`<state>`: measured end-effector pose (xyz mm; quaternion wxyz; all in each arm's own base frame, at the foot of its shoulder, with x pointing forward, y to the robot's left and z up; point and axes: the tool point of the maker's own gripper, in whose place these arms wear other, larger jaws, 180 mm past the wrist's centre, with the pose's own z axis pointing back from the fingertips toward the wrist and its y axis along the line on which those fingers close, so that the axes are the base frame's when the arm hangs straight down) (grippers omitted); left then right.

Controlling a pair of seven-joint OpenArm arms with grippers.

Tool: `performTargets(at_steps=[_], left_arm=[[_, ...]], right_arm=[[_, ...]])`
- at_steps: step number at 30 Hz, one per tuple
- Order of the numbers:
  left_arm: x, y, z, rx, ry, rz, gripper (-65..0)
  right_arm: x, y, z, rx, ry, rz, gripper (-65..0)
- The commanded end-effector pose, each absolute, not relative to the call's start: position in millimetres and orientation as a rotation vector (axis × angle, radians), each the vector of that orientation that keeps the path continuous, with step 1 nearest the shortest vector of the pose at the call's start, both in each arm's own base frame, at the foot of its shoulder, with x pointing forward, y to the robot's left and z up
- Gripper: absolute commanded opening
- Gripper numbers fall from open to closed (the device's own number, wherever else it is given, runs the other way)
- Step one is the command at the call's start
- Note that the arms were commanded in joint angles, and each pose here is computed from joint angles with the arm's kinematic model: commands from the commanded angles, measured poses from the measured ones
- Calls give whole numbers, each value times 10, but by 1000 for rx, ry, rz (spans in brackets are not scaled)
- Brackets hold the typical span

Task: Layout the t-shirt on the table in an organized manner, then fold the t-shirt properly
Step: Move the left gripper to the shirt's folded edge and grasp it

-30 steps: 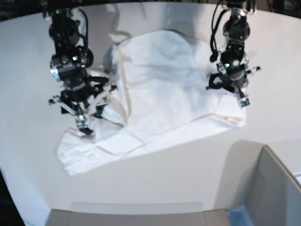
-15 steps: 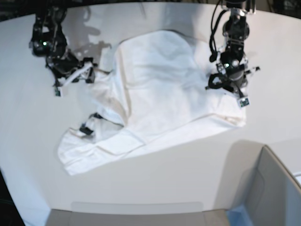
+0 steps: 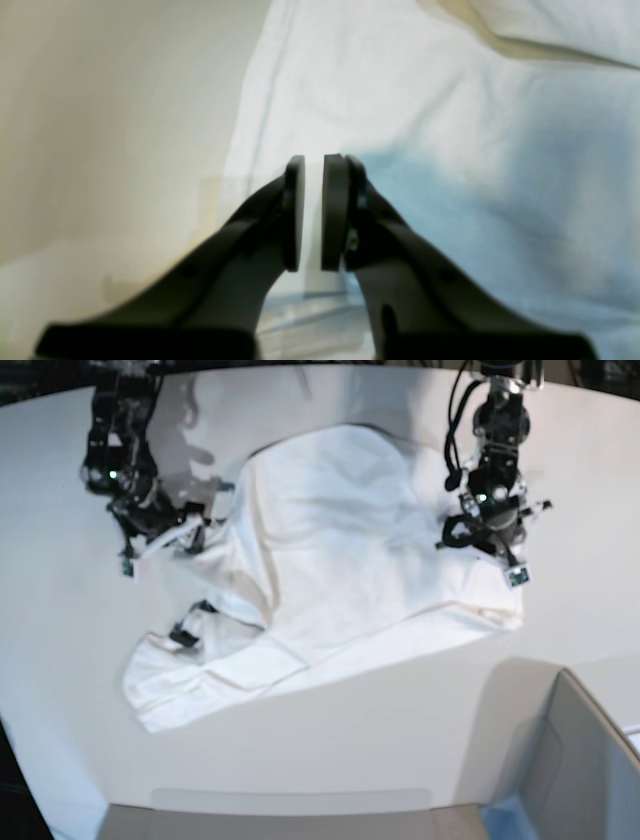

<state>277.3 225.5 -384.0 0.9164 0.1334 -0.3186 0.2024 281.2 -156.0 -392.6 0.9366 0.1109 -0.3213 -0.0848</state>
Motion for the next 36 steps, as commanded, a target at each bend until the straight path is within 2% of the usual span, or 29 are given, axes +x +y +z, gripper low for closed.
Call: performTargets(at_steps=[1,4,6,8,12,17,23,36], left_arm=[[2849,2310,-3724,293,-698,418,-575],[2851,2308,-3720,292,-700,418,-575],[2867,2316,-3669,289,-715,423,-575],[2881,2286,-3574,278,-744,421,-575],[2864,2203,-3325,244,-814,416,-569],[2685,1977,-3427,175,-732,429,-497],[2387,1409,-3722,94,-620,286,-420],[1943,931,-3966,9,-441,228,-420]], right_arm=[[2856,-1525,-3913,234,-651,-158,-318],[2911,-1338,-3912,258,-646,-103,-320],[2933,-1235,-3898,268,-646,-71,-352],[2931,-1228,-3910,265,-641,-55,-432],[2948,-1249,-3898,261,-646,-65,-650],[2935,-1288,-3898,254,-647,-75,-650],[2959,-1429,-3875,237,-660,-111,-650],[2919,-1542,-3898,206,-650,-98,-650]])
